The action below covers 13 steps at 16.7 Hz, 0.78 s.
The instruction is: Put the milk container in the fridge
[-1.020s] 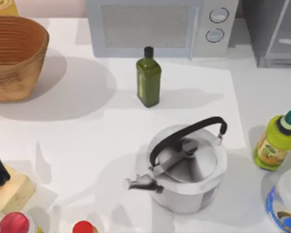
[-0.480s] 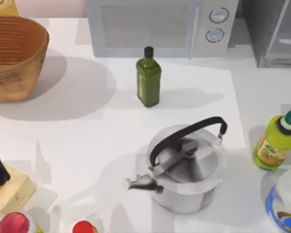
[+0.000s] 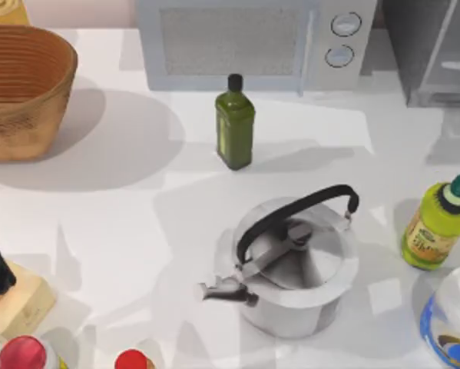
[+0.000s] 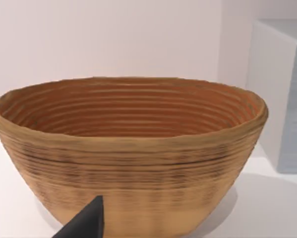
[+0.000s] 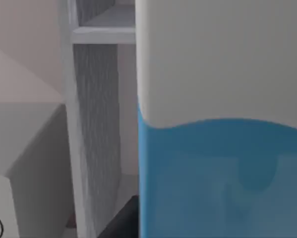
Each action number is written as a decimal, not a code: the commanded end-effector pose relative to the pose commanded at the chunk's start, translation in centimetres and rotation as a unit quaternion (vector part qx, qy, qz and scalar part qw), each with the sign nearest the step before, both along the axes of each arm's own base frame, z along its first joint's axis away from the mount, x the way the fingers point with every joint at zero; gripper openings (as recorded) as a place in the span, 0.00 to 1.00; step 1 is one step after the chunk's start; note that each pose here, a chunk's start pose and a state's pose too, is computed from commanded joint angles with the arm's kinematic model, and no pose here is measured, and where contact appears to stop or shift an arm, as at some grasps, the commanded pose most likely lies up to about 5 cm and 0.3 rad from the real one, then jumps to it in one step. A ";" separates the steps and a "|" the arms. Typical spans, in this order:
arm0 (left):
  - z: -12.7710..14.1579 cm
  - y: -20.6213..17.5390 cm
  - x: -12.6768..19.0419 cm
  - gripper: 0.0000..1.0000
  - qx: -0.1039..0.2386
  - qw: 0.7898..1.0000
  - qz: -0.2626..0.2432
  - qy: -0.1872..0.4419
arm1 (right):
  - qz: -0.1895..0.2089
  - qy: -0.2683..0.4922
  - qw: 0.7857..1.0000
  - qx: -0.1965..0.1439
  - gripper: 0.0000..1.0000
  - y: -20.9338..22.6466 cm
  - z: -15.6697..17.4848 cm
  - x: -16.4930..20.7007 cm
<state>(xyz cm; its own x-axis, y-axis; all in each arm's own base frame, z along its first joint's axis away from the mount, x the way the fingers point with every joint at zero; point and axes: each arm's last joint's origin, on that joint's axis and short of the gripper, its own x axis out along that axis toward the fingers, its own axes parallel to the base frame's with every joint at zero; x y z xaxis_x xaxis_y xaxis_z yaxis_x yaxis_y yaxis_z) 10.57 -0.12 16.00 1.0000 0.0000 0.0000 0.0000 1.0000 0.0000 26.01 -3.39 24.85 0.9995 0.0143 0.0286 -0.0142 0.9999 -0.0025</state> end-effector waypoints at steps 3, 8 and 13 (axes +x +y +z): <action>0.0 0.0 0.0 1.00 0.000 1.000 0.000 0.000 | 0.000 0.027 1.000 0.005 0.00 -2.2 -3.8 6.4; 0.0 0.0 0.0 1.00 0.000 1.000 0.000 0.000 | -0.003 0.030 1.000 0.006 0.00 -5.4 -10.7 12.6; 0.0 0.0 0.0 1.00 0.000 1.000 0.000 0.000 | -0.006 0.018 1.000 0.003 0.00 -7.0 -13.9 14.5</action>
<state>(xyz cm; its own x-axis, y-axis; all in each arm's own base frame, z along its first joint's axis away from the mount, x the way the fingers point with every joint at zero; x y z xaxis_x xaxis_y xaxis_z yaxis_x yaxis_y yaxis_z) 10.57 -0.12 16.00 1.0000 0.0000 0.0000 0.0000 1.0000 0.0000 40.48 -10.37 10.98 1.0000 0.0023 -0.0070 -0.0023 1.0000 0.0029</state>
